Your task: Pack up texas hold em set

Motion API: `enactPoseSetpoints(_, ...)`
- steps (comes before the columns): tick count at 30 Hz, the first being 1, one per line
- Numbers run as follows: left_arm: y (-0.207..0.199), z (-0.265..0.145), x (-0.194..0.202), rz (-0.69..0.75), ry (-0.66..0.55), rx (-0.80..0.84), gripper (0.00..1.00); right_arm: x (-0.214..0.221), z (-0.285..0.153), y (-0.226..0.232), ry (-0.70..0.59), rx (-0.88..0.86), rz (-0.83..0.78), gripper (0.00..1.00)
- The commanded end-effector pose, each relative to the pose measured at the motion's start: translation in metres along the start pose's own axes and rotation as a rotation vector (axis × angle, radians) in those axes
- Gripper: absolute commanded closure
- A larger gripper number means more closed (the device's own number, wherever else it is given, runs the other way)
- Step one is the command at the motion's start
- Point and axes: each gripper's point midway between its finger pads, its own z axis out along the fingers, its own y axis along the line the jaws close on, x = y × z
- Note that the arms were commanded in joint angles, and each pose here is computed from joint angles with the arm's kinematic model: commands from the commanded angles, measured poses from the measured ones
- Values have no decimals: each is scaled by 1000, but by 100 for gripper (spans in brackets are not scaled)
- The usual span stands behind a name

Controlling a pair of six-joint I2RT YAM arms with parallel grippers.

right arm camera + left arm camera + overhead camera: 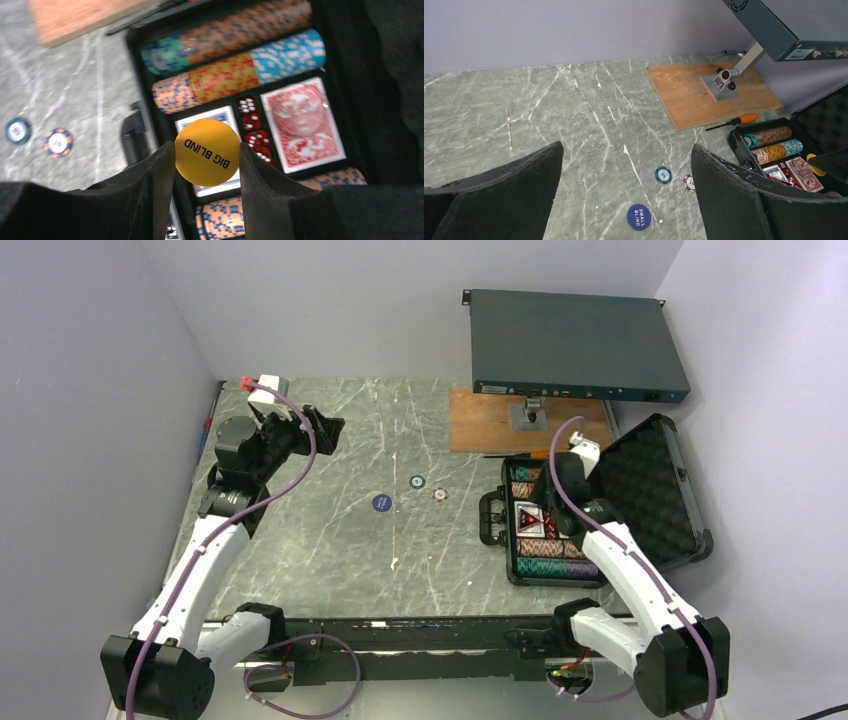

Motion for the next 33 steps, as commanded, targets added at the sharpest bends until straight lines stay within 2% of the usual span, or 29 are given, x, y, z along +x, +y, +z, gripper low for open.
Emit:
enactPoseSetpoints(1,-12,-4,-34,15,-96,39,1,30,9,-34,155,83,90,76)
enactPoseSetpoints(7,-11,-4,-34,17,-96,33,1,56,22,-54,295,85,213,82)
enactPoseSetpoints(13,-11,-3,-33,15,-92,38,1,71,25,-76,350,155,283,83)
enactPoseSetpoints(23,-11,-4,-33,15,-92,36,1,76,41,-87,349,196,325,85)
enactPoseSetpoints(33,-12,-3,-34,14,-93,38,1,66,51,-103,279,279,327,87)
